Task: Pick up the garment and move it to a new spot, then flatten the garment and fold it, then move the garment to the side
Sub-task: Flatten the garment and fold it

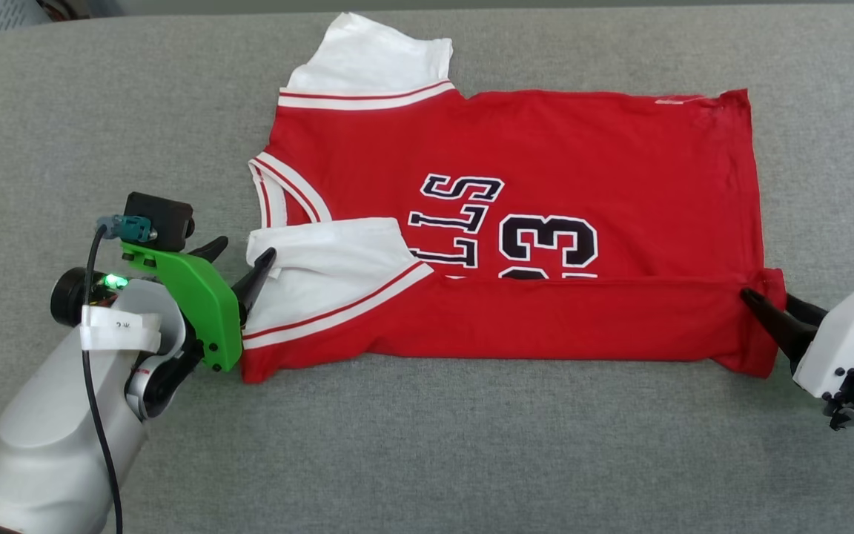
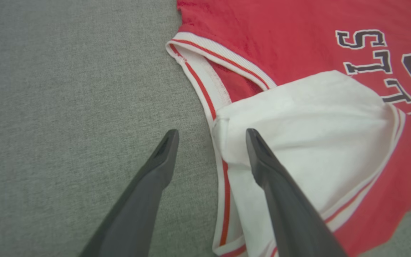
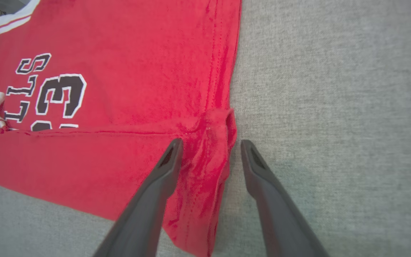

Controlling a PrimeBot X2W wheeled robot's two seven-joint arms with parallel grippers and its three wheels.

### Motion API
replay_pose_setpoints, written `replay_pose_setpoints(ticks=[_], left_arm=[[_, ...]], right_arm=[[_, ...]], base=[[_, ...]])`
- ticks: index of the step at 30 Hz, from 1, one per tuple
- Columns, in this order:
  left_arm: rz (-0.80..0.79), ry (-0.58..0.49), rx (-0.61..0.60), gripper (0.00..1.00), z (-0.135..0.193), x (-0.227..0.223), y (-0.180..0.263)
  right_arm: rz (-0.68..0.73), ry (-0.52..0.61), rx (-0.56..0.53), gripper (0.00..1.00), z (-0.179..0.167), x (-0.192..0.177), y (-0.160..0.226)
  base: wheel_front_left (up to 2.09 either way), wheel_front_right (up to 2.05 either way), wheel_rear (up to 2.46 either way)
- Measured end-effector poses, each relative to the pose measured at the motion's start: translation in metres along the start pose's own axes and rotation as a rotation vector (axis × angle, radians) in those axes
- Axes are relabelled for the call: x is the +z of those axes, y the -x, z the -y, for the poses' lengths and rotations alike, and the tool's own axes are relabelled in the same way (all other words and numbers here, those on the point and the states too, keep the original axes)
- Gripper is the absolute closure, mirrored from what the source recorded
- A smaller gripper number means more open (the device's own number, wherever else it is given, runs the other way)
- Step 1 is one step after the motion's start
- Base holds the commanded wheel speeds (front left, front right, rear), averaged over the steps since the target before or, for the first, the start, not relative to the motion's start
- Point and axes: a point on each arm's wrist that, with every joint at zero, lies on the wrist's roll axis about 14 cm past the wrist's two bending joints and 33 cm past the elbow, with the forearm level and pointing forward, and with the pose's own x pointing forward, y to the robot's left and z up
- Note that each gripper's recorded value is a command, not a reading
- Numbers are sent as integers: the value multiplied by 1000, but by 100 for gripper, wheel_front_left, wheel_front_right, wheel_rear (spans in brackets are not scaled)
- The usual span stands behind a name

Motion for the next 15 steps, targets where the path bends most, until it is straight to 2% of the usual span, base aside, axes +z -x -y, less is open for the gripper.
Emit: replay_pose_setpoints(ticks=[7, 9, 15], left_arm=[[160, 42, 54, 0, -2, 28, 15], [228, 85, 76, 0, -3, 41, 23], [279, 160, 111, 0, 8, 35, 47]], right_arm=[[104, 24, 15, 0, -9, 23, 16], [134, 40, 17, 0, -12, 28, 23], [135, 96, 5, 0, -18, 18, 39]], base=[[0, 0, 0], [0, 0, 0], [0, 0, 0]])
